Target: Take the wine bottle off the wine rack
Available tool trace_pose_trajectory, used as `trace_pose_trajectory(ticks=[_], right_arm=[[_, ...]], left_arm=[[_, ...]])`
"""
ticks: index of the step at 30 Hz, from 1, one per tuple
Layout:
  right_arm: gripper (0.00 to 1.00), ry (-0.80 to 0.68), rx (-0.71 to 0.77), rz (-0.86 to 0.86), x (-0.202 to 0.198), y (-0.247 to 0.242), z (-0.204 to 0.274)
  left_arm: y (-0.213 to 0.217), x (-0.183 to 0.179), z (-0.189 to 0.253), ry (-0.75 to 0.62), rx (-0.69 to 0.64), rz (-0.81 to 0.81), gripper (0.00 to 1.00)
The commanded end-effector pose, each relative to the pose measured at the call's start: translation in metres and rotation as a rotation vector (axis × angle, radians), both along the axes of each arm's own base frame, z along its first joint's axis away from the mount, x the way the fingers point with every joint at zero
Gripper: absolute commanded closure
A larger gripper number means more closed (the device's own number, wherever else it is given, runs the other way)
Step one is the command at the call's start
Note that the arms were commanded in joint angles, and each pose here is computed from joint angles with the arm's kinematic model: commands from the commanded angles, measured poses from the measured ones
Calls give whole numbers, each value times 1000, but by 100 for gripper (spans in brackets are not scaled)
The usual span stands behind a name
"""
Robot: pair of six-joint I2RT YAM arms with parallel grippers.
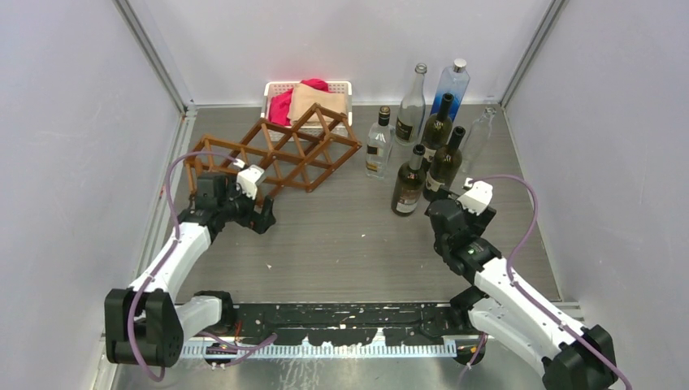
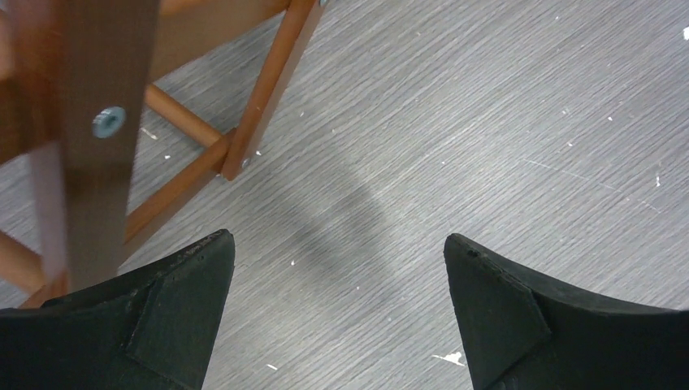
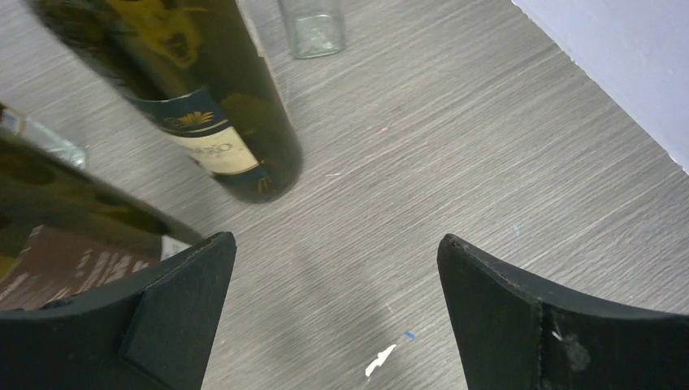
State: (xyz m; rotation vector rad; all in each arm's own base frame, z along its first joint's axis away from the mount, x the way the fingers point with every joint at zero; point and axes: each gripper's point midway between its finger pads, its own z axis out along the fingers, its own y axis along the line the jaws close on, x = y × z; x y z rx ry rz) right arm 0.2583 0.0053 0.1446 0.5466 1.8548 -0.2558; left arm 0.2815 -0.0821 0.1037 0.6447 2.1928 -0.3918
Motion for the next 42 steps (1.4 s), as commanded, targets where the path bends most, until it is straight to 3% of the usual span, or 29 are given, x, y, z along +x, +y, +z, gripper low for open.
trace_pose_trajectory(ticks=[1,6,11,19,25,32,42], right_arm=[[0,-152,32,-92,23,-13,11],[0,-123,63,-136,37,-33,-1],[0,-108,-2,-162,52,-50,0],[0,-20,-53,-78,68,-50,-33],[0,-40,-46,2,80,-41,-46],[0,-83,-62,-26,90,-57,-44],[0,-146,-37,-35,106,-73,-43]], left_arm=[[2,30,7,-125,3,13,0],[8,50,-9,-136,-13,96,0],[23,74,-17,-212,-24,210,0],[33,85,-26,-251,-42,284,0],[41,81,-20,-294,-59,325,0],[59,80,-14,-333,-84,399,0],[65,94,-1,-493,-123,435,0]])
